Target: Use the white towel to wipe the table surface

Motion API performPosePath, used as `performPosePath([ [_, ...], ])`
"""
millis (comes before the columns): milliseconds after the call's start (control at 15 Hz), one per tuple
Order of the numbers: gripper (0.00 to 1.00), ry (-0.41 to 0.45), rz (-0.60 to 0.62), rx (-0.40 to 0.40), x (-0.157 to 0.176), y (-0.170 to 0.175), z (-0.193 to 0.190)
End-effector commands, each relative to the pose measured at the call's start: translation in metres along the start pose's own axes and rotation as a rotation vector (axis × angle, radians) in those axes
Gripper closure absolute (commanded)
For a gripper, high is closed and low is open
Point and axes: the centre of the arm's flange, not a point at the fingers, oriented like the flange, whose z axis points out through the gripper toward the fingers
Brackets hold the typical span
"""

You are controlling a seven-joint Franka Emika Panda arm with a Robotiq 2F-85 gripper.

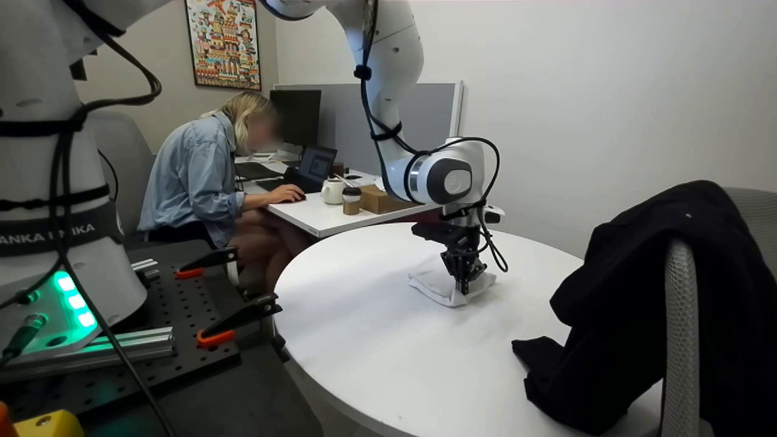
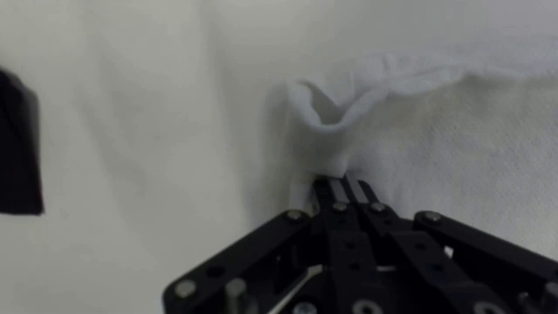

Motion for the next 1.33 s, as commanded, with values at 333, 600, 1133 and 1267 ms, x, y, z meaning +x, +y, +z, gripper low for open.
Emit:
performPosePath([
  [333,1.0,-0.109,-0.125,0.086,-0.098,-0.031,0.012],
  [600,1.0,-0.104,-0.284,0.112,-0.102,-0.098,0.003],
  [1133,0.58,-0.08,-0.315,0.132,-0.078,-0.156,-0.015],
  [1267,0.45,-0.081,-0.293,0.14,-0.084,-0.15,-0.021],
])
